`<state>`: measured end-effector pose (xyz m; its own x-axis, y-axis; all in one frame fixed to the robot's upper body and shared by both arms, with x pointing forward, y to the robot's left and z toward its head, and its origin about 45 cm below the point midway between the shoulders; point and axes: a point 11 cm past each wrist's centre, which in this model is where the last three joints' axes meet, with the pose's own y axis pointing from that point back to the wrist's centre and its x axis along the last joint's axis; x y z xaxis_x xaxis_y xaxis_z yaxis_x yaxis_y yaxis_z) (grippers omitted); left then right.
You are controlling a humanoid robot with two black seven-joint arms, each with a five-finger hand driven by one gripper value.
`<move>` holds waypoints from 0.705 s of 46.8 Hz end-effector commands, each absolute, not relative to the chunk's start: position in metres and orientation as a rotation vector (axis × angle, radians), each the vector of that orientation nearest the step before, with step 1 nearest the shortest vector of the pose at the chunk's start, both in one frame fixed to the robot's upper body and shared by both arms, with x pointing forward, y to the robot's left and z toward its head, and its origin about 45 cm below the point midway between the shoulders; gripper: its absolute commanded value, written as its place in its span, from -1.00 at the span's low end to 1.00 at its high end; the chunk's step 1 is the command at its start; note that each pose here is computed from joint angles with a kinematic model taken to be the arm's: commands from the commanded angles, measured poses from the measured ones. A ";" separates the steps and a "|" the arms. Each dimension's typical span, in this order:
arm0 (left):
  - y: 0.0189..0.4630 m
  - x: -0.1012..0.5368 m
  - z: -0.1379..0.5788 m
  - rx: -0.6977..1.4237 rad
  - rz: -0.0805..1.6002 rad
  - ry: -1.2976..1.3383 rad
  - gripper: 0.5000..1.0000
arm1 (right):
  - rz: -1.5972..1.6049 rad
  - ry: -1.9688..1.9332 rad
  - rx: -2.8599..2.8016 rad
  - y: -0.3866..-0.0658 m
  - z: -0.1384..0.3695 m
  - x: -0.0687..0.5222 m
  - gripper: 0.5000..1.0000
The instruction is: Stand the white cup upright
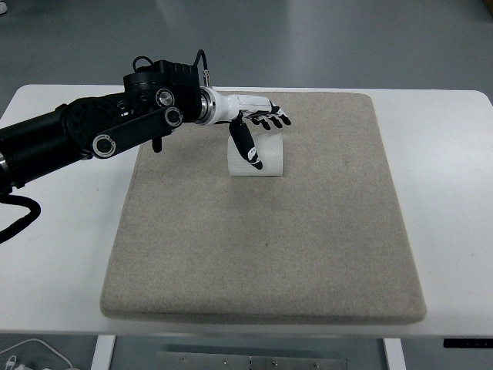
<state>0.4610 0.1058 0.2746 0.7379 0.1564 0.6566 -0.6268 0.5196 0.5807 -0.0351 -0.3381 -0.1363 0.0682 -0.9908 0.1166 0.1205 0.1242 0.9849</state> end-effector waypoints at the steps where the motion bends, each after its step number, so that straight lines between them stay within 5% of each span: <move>1: 0.108 0.460 0.268 0.940 0.491 -0.587 0.84 | -1.133 -1.129 1.059 -0.338 -0.136 -0.035 0.72; 33: 0.098 0.460 0.260 0.941 0.495 -0.587 0.74 | -1.133 -1.129 1.059 -0.338 -0.136 -0.035 0.72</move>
